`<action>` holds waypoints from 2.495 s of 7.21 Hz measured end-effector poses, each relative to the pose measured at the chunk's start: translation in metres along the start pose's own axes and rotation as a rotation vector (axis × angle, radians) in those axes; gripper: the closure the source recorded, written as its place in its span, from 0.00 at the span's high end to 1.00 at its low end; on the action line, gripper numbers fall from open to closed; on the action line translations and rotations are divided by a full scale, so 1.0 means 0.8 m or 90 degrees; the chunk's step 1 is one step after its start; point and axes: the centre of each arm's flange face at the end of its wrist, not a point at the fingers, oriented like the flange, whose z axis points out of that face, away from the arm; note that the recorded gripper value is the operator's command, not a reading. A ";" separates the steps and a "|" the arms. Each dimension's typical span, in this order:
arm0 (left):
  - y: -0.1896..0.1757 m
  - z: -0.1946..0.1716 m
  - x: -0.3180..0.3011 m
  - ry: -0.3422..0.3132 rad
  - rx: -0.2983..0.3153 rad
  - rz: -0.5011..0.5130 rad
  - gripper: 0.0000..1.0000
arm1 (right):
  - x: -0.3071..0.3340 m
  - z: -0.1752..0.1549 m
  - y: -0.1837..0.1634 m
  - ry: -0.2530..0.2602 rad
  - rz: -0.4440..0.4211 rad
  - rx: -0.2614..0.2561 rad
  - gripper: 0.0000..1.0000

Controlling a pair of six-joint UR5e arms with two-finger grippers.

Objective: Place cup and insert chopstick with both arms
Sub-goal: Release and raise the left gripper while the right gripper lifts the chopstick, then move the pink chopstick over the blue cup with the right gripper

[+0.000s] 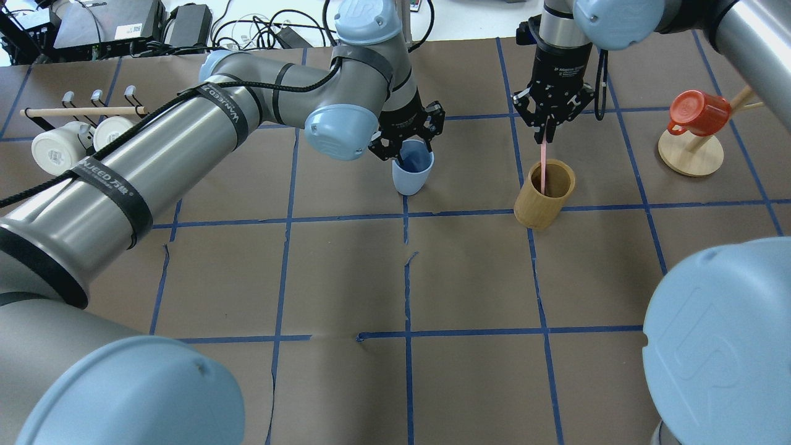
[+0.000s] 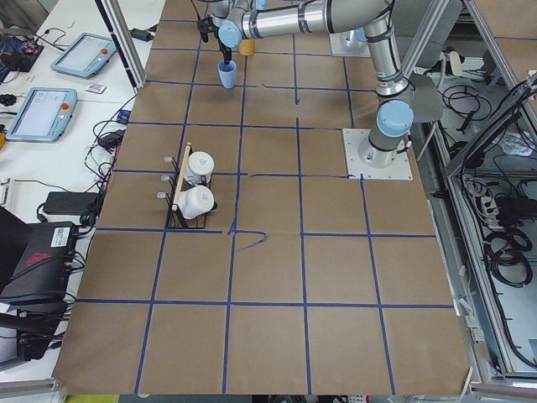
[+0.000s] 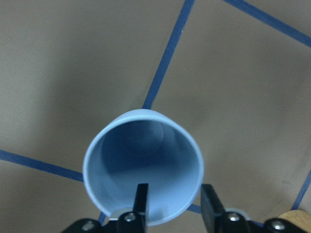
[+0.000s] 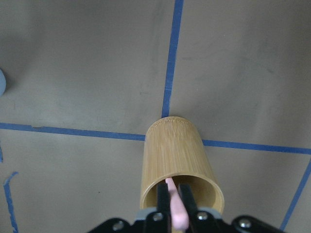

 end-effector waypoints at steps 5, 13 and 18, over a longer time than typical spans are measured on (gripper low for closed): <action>0.073 -0.187 -0.097 -0.090 -0.001 0.184 1.00 | -0.004 -0.107 0.064 0.003 0.006 0.102 0.04; 0.070 -0.272 -0.233 -0.078 0.044 0.234 1.00 | -0.193 -0.192 0.094 -0.054 0.028 0.296 0.04; 0.070 -0.274 -0.234 -0.075 0.045 0.235 1.00 | -0.254 -0.113 0.078 -0.051 0.008 0.289 0.05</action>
